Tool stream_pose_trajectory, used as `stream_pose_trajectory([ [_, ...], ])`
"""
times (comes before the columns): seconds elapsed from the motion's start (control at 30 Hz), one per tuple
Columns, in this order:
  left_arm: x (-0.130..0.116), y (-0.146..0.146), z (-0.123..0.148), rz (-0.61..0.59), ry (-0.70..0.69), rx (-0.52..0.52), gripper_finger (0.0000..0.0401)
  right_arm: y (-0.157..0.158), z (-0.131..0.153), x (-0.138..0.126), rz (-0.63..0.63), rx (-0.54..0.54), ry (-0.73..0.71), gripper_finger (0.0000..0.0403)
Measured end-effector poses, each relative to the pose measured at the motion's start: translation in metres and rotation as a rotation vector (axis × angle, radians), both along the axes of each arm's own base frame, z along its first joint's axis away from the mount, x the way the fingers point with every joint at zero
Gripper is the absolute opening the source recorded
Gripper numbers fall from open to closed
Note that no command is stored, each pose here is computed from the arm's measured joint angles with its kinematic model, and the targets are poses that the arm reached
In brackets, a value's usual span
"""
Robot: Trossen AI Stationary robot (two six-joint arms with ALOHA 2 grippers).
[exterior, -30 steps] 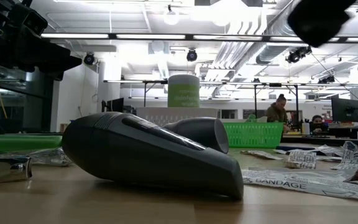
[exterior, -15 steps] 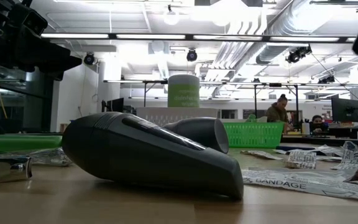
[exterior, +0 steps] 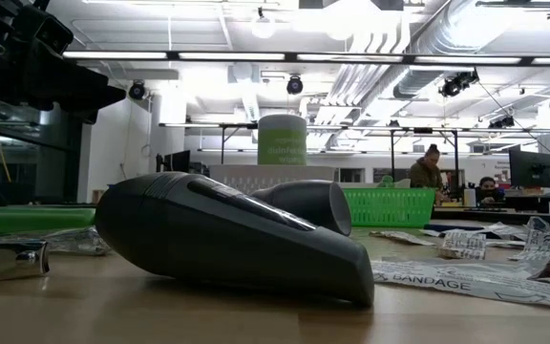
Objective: Pick & Place Travel size toiletries
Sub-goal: Put the green shampoo into the small white bin
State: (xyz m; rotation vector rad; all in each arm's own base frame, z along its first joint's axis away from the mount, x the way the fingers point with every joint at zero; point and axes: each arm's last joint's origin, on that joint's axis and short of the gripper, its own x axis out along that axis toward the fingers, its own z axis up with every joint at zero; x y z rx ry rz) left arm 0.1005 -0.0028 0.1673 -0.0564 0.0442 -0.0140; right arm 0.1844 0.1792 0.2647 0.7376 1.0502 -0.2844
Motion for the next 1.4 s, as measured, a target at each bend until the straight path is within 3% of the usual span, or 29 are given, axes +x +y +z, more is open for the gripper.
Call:
stream_pose_trajectory([
  [0.17, 0.000, 0.000, 0.000, 0.000, 0.000, 0.000, 0.0188, -0.019, -0.013, -0.003, -0.104, -0.114, 0.147, 0.0136],
  [0.3, 0.000, 0.000, 0.000, 0.000, 0.000, 0.000, 0.0188, -0.019, -0.026, 0.006, -0.101, -0.120, 0.208, 0.0136],
  [0.47, 0.000, 0.000, 0.000, 0.000, 0.001, 0.000, 0.0188, -0.002, -0.046, 0.025, -0.033, -0.125, 0.167, 0.0136],
  [0.6, 0.000, 0.000, 0.000, 0.000, 0.000, 0.000, 0.0188, 0.001, -0.065, 0.036, -0.159, -0.050, 0.257, 0.0137],
  [0.77, 0.000, 0.000, 0.000, 0.000, 0.000, 0.000, 0.0188, 0.000, -0.085, 0.046, -0.159, -0.070, 0.343, 0.0163],
  [1.1, 0.000, 0.000, 0.000, 0.000, 0.000, 0.000, 0.0188, 0.000, -0.090, 0.059, -0.176, -0.026, 0.289, 0.0268],
  [1.4, 0.000, 0.000, 0.000, 0.000, 0.000, 0.000, 0.0188, 0.000, -0.089, 0.059, -0.263, -0.058, 0.229, 0.0259],
])
